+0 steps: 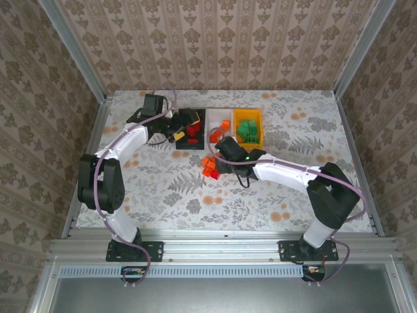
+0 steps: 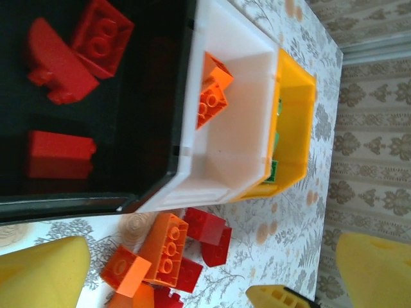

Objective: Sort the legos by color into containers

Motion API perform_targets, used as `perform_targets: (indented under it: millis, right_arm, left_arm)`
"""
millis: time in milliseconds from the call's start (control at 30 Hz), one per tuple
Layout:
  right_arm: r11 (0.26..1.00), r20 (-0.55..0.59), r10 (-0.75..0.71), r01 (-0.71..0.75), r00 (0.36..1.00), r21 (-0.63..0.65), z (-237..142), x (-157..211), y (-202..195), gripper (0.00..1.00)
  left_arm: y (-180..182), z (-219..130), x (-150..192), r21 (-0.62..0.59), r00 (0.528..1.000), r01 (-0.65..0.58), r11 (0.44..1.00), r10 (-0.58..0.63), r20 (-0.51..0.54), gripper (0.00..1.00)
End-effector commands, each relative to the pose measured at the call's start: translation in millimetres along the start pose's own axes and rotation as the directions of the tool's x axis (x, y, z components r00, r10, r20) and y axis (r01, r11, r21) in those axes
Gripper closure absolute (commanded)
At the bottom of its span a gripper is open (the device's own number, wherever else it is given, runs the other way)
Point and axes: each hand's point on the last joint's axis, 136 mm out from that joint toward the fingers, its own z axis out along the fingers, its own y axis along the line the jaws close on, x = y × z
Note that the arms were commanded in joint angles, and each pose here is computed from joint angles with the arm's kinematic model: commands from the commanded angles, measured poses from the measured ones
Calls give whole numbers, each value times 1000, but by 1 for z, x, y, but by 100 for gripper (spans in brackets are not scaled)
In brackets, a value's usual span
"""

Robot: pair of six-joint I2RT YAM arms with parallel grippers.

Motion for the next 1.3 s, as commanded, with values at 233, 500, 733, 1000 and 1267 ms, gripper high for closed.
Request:
perform_targets:
  millis: [233, 500, 733, 1000, 1267]
  right_arm:
    - [980, -18, 108, -103, 994, 172, 19, 7, -49, 41]
    - [978, -72, 150, -137, 986, 159, 45, 18, -58, 42]
    - [974, -96, 185, -170, 978, 147, 60, 23, -62, 42]
    - [975, -111, 186, -169, 976, 143, 69, 31, -62, 44]
    - [974, -77, 170, -155, 982, 166, 57, 31, -71, 67]
  left_arm:
    - [3, 0, -8, 36, 998, 54, 998, -54, 9, 0]
    - [1, -2, -8, 42, 999, 51, 998, -52, 11, 0]
    - [-1, -3, -9, 44, 999, 47, 998, -48, 13, 0]
    - [-1, -3, -9, 44, 999, 47, 998, -48, 13, 0]
    - [-2, -4, -10, 44, 999, 41, 998, -41, 16, 0]
